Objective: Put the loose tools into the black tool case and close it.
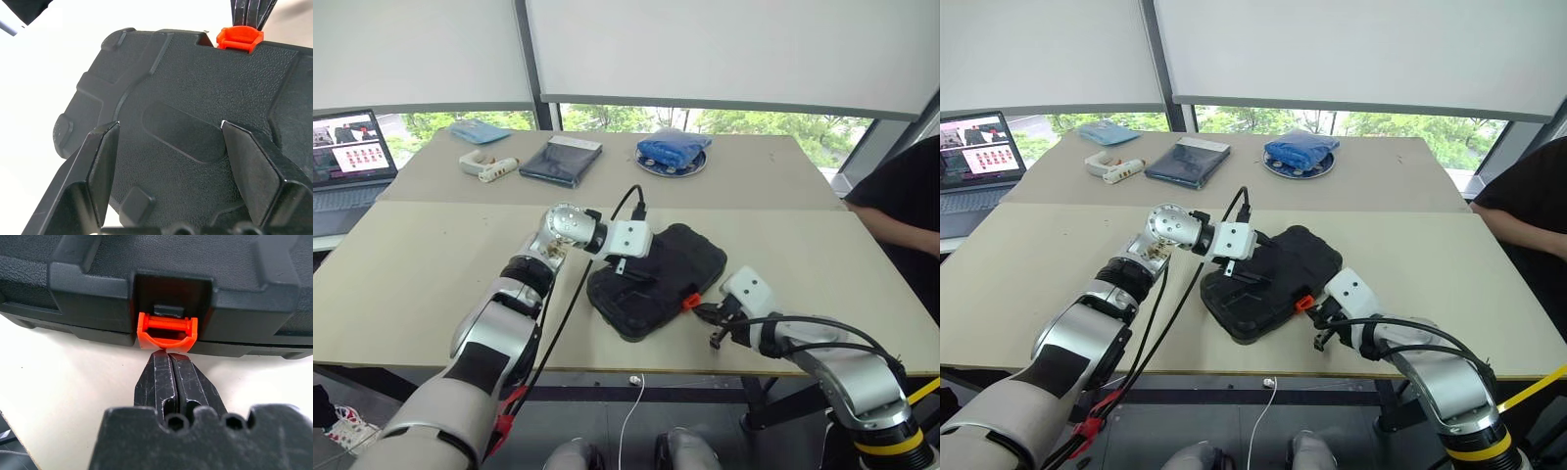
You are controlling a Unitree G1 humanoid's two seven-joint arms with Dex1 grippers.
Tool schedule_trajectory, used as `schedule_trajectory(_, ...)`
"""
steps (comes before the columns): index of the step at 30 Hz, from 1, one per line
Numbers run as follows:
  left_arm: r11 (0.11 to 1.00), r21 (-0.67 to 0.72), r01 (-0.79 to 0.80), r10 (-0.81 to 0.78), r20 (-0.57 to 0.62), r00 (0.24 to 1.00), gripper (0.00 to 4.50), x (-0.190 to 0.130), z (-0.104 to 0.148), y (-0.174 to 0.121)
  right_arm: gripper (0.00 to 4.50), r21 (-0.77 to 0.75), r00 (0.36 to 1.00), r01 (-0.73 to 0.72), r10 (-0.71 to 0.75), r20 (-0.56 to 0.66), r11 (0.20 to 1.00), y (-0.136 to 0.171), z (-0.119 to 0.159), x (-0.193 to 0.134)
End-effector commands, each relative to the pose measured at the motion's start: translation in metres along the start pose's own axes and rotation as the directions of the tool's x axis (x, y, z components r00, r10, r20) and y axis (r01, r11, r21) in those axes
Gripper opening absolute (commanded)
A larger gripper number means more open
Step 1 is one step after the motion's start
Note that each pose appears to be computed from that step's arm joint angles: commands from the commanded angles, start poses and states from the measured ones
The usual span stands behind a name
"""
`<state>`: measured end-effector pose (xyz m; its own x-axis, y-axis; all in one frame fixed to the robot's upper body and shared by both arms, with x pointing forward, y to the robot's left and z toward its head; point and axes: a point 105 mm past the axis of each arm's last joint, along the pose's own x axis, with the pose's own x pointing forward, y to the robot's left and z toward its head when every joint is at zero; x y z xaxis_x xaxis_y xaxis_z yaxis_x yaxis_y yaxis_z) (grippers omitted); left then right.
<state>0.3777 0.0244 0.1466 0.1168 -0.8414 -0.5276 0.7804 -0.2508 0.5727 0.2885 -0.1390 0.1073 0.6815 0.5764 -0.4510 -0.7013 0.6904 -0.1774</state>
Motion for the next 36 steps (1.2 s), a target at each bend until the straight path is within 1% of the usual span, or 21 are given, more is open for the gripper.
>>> schedule_trajectory(1, 0.957, -0.172, 0.234, -0.257, -0.133, 0.957, 3.59, 0.022, -0.049, -0.069, 0.02, -0.136, 0.978, 0.066, -0.037, 0.207, 0.988, -0.006, 0.059, -0.015)
schedule_trajectory(6, 0.957, -0.176, 0.231, -0.256, -0.134, 0.957, 3.59, 0.021, -0.05, -0.07, 0.02, -0.131, 0.978, 0.057, -0.028, 0.208, 0.99, -0.005, 0.06, -0.014)
schedule_trajectory(10, 0.962, -0.178, 0.209, -0.235, -0.135, 0.963, 3.59, 0.02, -0.05, -0.066, 0.02, -0.127, 0.98, 0.047, -0.021, 0.196, 0.991, -0.001, 0.055, -0.009)
schedule_trajectory(12, 0.963, -0.204, 0.175, -0.202, -0.118, 0.972, 3.59, 0.015, -0.048, -0.059, 0.02, -0.119, 0.978, 0.064, -0.039, 0.206, 0.991, -0.006, 0.057, -0.015)
schedule_trajectory(14, 0.955, -0.275, 0.111, -0.138, -0.08, 0.987, 3.59, 0.004, -0.047, -0.046, 0.02, -0.1, 0.974, 0.079, -0.055, 0.217, 0.992, -0.013, 0.058, -0.027)
schedule_trajectory(16, 0.928, -0.367, 0.062, -0.082, -0.039, 0.996, 3.59, -0.015, -0.046, -0.035, 0.59, -0.064, 0.974, 0.077, -0.061, 0.217, 0.995, -0.02, 0.053, -0.041)
schedule_trajectory(17, 0.911, -0.41, 0.045, -0.058, -0.019, 0.998, 3.82, -0.028, -0.047, -0.03, 0.78, -0.058, 0.977, 0.06, -0.046, 0.208, 0.997, -0.022, 0.05, -0.049)
schedule_trajectory(18, 0.898, -0.439, 0.032, -0.039, -0.005, 0.999, 4.05, -0.039, -0.047, -0.027, 1.08, -0.062, 0.979, 0.042, -0.029, 0.202, 0.997, -0.023, 0.047, -0.057)
schedule_trajectory(19, 0.888, -0.46, 0.024, -0.025, 0.004, 1.0, 4.15, -0.05, -0.046, -0.025, 1.43, -0.07, 0.98, 0.026, -0.011, 0.197, 0.997, -0.025, 0.045, -0.065)
schedule_trajectory(20, 0.879, -0.477, 0.017, -0.013, 0.01, 1.0, 4.5, -0.064, -0.047, -0.025, 1.83, -0.069, 0.981, 0.017, -0.004, 0.193, 0.997, -0.029, 0.044, -0.074)
schedule_trajectory(22, 0.861, -0.508, 0.002, 0.01, 0.022, 1.0, 4.5, -0.095, -0.044, -0.024, 2.49, -0.046, 0.981, 0.008, 0.001, 0.196, 0.999, -0.043, 0.046, -0.094)
schedule_trajectory(24, 0.847, -0.531, -0.013, 0.035, 0.031, 0.999, 4.5, -0.122, -0.036, -0.024, 3.17, -0.042, 0.982, -0.021, 0.028, 0.185, 0.999, -0.052, 0.048, -0.112)
schedule_trajectory(25, 0.842, -0.539, -0.022, 0.046, 0.031, 0.998, 4.5, -0.134, -0.031, -0.025, 3.39, -0.048, 0.984, -0.043, 0.051, 0.171, 0.998, -0.055, 0.049, -0.121)
schedule_trajectory(26, 0.836, -0.548, -0.035, 0.06, 0.027, 0.998, 4.5, -0.149, -0.023, -0.026, 3.84, -0.053, 0.985, -0.075, 0.082, 0.154, 0.996, -0.057, 0.05, -0.13)
schedule_trajectory(28, 0.818, -0.572, -0.055, 0.081, 0.021, 0.997, 4.5, -0.175, -0.008, -0.029, 4.46, -0.054, 0.982, -0.138, 0.143, 0.124, 0.989, -0.058, 0.052, -0.148)
schedule_trajectory(30, 0.797, -0.597, -0.088, 0.106, -0.004, 0.994, 4.5, -0.203, 0.003, -0.035, 4.46, -0.053, 0.977, -0.182, 0.187, 0.105, 0.982, -0.062, 0.057, -0.164)
schedule_trajectory(32, 0.791, -0.601, -0.11, 0.115, -0.03, 0.993, 4.5, -0.219, 0.011, -0.04, 4.46, -0.071, 0.976, -0.192, 0.198, 0.086, 0.979, -0.067, 0.059, -0.173)
schedule_trajectory(36, 0.773, -0.623, -0.119, 0.131, -0.027, 0.991, 4.5, -0.225, 0.012, -0.047, 4.46, -0.079, 0.964, -0.251, 0.257, 0.074, 0.965, -0.065, 0.061, -0.18)
